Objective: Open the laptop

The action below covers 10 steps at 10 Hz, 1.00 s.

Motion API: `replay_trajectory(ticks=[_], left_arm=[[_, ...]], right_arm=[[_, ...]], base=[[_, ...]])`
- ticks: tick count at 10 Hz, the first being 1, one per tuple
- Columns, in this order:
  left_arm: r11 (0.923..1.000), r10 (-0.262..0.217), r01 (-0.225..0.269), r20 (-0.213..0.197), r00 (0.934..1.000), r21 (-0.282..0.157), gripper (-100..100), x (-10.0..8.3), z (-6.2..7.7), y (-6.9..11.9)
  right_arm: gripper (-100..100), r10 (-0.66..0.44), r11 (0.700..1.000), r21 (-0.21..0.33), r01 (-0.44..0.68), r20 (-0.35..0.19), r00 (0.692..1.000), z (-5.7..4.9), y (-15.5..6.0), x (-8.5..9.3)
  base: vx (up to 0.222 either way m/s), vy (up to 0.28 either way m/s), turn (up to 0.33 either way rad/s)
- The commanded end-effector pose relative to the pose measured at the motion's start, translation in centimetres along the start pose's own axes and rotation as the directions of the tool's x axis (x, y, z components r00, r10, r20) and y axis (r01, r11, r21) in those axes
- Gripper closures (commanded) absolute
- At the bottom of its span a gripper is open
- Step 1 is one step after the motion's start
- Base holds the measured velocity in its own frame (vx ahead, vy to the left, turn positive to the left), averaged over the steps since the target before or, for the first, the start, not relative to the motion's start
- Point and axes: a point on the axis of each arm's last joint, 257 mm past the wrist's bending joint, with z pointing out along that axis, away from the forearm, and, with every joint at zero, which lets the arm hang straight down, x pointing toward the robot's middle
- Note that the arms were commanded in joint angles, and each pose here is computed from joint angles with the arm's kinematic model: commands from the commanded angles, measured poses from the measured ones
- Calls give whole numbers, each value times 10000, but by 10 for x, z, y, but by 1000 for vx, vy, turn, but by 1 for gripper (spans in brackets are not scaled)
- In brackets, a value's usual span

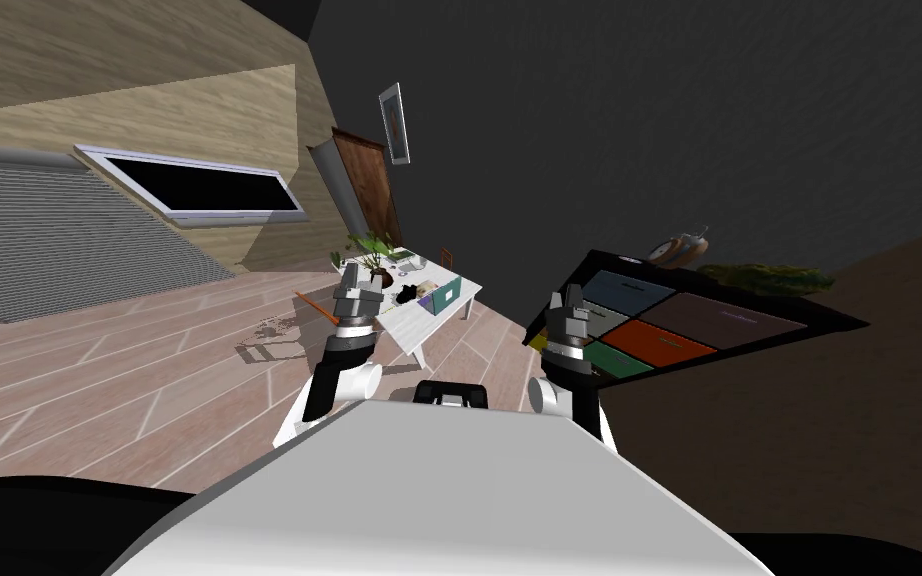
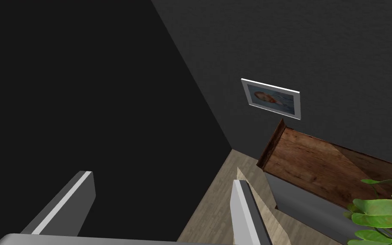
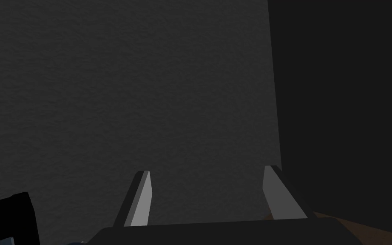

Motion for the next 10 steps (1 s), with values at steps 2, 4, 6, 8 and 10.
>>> replay_trajectory(ticks=[2, 4, 6, 8, 10], left_arm=[[10000, 0, 0, 0, 10000, 1, 0, 0, 0, 0], [9997, 166, -172, -331, 9993, -162, -100, 4, -1, 8], [9979, 400, -436, -720, 9966, -483, -100, 7, -4, 26], [9934, 626, -717, -1009, 9929, -892, -100, 8, -9, 50], [9886, 770, -910, -1164, 9902, -1199, -100, 7, -13, 67]], right_arm=[[0, 0, 10000, -1, 0, 0, 10000, 0, 0, 0], [0, 0, 10000, -1, 0, 0, 10000, 0, 0, 0], [0, 0, 10000, 6, 0, -1, 10000, 0, 0, 0], [0, 0, 10000, 7, 0, -1, 10000, 0, 0, 0], [0, -1, 10000, 7, 1, -1, 10000, 0, 0, 0]], base=[[0, 0, 0], [8, 1, -26], [27, 4, -80], [44, 10, -128], [57, 9, -112]])
